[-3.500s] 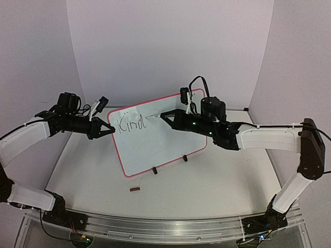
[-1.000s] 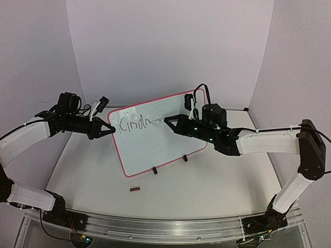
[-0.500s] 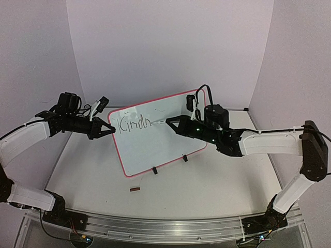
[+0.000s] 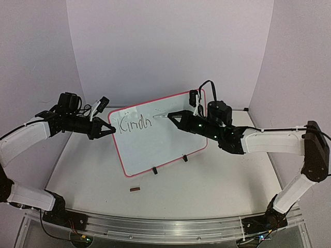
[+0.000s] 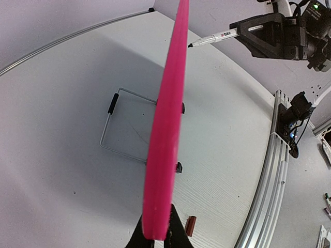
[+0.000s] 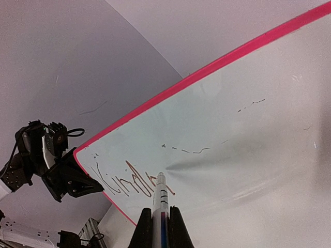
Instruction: Write a sentence on the whiteboard
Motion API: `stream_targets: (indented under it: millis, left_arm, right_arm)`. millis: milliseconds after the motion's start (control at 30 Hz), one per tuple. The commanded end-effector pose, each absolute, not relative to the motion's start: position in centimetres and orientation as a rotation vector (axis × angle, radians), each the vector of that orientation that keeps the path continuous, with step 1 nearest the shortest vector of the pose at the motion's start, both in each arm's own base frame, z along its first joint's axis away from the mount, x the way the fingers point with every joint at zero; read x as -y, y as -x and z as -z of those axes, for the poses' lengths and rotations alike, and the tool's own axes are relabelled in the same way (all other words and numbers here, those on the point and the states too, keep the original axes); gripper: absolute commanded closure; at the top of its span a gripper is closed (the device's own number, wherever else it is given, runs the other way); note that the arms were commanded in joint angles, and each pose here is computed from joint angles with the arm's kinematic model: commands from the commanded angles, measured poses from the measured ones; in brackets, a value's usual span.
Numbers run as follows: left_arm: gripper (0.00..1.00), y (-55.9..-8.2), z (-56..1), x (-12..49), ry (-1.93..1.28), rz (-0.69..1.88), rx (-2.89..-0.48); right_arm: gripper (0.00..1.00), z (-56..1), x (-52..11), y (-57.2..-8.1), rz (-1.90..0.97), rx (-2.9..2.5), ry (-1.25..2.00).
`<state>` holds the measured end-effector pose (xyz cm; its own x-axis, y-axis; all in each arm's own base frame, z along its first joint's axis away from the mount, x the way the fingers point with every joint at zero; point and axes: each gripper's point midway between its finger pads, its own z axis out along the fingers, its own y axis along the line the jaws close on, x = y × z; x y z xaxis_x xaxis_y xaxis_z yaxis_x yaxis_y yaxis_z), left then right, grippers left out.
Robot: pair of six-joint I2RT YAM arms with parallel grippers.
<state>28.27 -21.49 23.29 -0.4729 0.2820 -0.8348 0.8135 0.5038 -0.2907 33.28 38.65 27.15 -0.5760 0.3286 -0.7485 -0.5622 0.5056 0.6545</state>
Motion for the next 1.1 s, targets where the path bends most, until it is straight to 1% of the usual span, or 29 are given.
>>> stream_targets:
  millis: [0,467,733,1067]
  left_arm:
    - [1.0,-28.9,-22.1,21.0,-0.916,0.809,-2.039]
    - [1.0,-28.8,-22.0,21.0,-0.92,0.811,-2.04]
    - [1.0,-28.8,-22.0,21.0,-0.918,0.809,-2.041]
    - [1.0,-28.8,-22.1,21.0,-0.919,0.808,-2.038]
  right_arm:
    - [1.0,-28.6,-39.0,-34.0,-1.23,-1.782,0.193]
    - [1.0,-27.4,-37.3,-34.6,-1.18,-1.804,0.117]
    - [1.0,-28.4,-36.4,-35.1,-1.16,-1.778,0.091]
    - [1.0,-29.8,-37.1,-35.3,-1.183,-1.748,0.124]
